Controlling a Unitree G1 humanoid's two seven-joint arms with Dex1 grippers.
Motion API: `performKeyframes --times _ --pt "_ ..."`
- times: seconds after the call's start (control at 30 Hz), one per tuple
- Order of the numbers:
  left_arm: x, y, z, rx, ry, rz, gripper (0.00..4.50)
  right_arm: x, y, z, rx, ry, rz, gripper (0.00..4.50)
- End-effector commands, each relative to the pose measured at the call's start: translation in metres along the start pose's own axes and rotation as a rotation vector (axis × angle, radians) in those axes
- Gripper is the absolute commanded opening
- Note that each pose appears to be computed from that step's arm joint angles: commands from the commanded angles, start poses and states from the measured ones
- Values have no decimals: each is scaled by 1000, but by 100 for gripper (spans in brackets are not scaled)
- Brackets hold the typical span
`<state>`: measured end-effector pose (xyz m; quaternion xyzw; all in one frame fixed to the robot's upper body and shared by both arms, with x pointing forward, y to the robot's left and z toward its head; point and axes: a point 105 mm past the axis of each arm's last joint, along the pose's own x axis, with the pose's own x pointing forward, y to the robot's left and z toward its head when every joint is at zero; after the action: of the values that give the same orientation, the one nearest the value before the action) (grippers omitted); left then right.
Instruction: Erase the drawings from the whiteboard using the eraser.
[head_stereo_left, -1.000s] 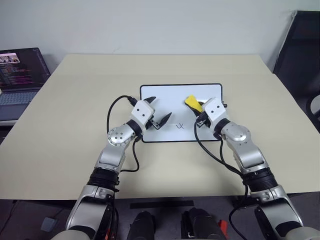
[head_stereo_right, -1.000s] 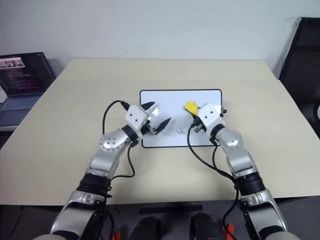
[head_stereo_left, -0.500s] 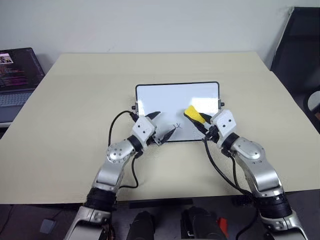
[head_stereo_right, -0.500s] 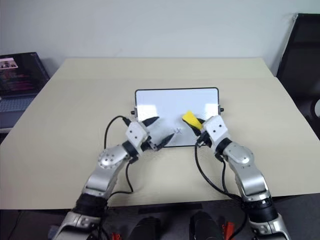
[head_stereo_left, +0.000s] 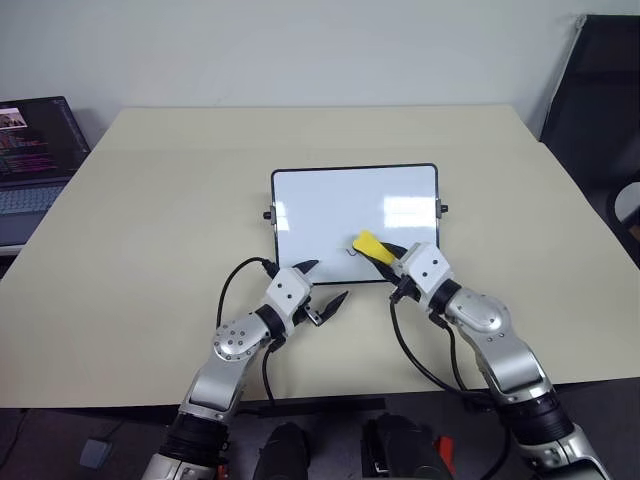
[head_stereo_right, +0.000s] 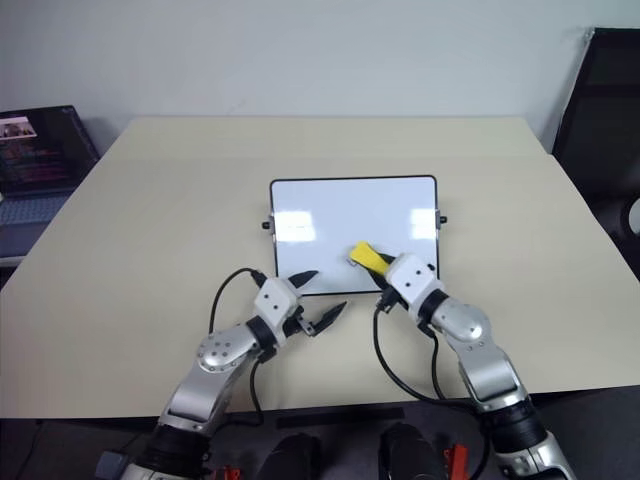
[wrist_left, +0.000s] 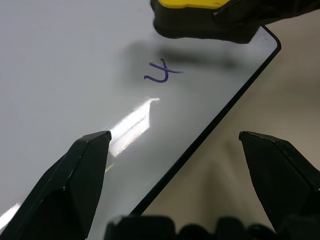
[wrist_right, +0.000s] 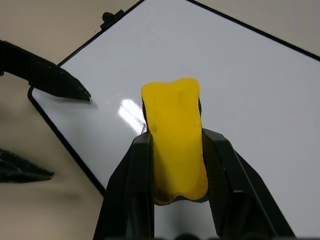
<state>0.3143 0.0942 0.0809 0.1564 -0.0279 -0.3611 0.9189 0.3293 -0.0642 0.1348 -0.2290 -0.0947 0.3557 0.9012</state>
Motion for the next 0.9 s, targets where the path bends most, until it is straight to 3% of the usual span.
performKeyframes --times 0.03,0.3,0.5,0.9 --pt "3 9 18 44 -49 22 450 12 4 7 -28 -45 23 101" --pt "2 24 23 61 -53 58 450 25 8 -16 -91 47 78 101" --pt "4 27 28 63 -59 70 450 15 -2 -40 -132 170 62 101" --pt "9 22 31 51 -73 47 450 -53 -20 -84 -168 395 32 101"
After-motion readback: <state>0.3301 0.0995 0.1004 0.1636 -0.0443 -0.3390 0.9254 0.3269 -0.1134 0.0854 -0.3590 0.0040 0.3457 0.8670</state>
